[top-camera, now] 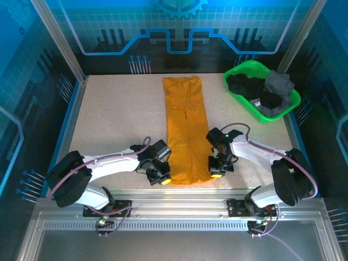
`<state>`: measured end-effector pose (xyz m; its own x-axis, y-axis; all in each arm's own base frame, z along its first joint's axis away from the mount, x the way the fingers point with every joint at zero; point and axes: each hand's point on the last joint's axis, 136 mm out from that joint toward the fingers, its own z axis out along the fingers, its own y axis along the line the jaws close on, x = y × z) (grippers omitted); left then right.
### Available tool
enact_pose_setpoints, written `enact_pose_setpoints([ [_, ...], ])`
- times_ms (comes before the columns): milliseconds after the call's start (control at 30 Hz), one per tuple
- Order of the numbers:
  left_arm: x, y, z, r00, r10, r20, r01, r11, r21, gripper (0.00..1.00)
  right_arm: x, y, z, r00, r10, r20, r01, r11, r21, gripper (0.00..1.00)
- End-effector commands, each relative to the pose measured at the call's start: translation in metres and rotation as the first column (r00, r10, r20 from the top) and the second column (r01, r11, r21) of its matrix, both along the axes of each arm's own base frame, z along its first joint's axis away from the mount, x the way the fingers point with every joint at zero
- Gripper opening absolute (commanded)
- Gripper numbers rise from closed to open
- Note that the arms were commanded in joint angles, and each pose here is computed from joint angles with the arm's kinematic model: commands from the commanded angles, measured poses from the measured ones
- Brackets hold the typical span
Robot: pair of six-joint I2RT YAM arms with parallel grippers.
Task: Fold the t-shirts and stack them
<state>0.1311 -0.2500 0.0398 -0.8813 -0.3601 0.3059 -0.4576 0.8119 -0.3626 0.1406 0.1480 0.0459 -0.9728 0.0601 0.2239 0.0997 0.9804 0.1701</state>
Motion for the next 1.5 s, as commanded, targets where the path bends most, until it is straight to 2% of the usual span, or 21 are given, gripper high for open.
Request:
enact_pose_setpoints([
  [0,-0.009,0.000,0.006,0.999,0.023,-0.042,-0.025,0.999,-0.040,0.00,-0.010,0.004,0.013,0.999,-0.025,-0.045,0.026,1.000,0.016,0.00],
  [167,0.020,0.008,0.033,0.989,0.129,0.073,-0.125,0.991,-0.054,0.00,0.011,0.009,0.035,0.999,-0.051,0.006,0.050,0.998,0.040,0.00],
  [367,0.091,0.001,0.072,0.936,0.292,0.198,-0.256,0.948,-0.189,0.00,0.058,0.013,0.060,0.989,-0.126,0.079,0.117,0.988,0.105,0.00],
  [600,0.181,0.007,0.097,0.878,0.375,0.298,-0.313,0.920,-0.236,0.00,0.149,0.013,0.087,0.960,-0.191,0.204,0.165,0.977,0.139,0.00],
  [733,0.223,0.016,0.111,0.841,0.416,0.346,-0.339,0.903,-0.264,0.00,0.196,0.014,0.092,0.946,-0.215,0.243,0.181,0.971,0.154,0.00],
  [900,0.269,0.021,0.116,0.823,0.422,0.382,-0.335,0.901,-0.274,0.00,0.244,0.020,0.095,0.930,-0.238,0.280,0.189,0.963,0.191,0.00],
  [1100,0.305,0.025,0.103,0.828,0.413,0.380,-0.339,0.908,-0.248,0.00,0.281,0.019,0.076,0.928,-0.260,0.267,0.215,0.959,0.184,0.00],
  [1467,0.337,0.033,0.071,0.845,0.411,0.343,-0.357,0.910,-0.212,0.00,0.318,0.017,0.046,0.930,-0.287,0.229,0.249,0.951,0.183,0.00],
])
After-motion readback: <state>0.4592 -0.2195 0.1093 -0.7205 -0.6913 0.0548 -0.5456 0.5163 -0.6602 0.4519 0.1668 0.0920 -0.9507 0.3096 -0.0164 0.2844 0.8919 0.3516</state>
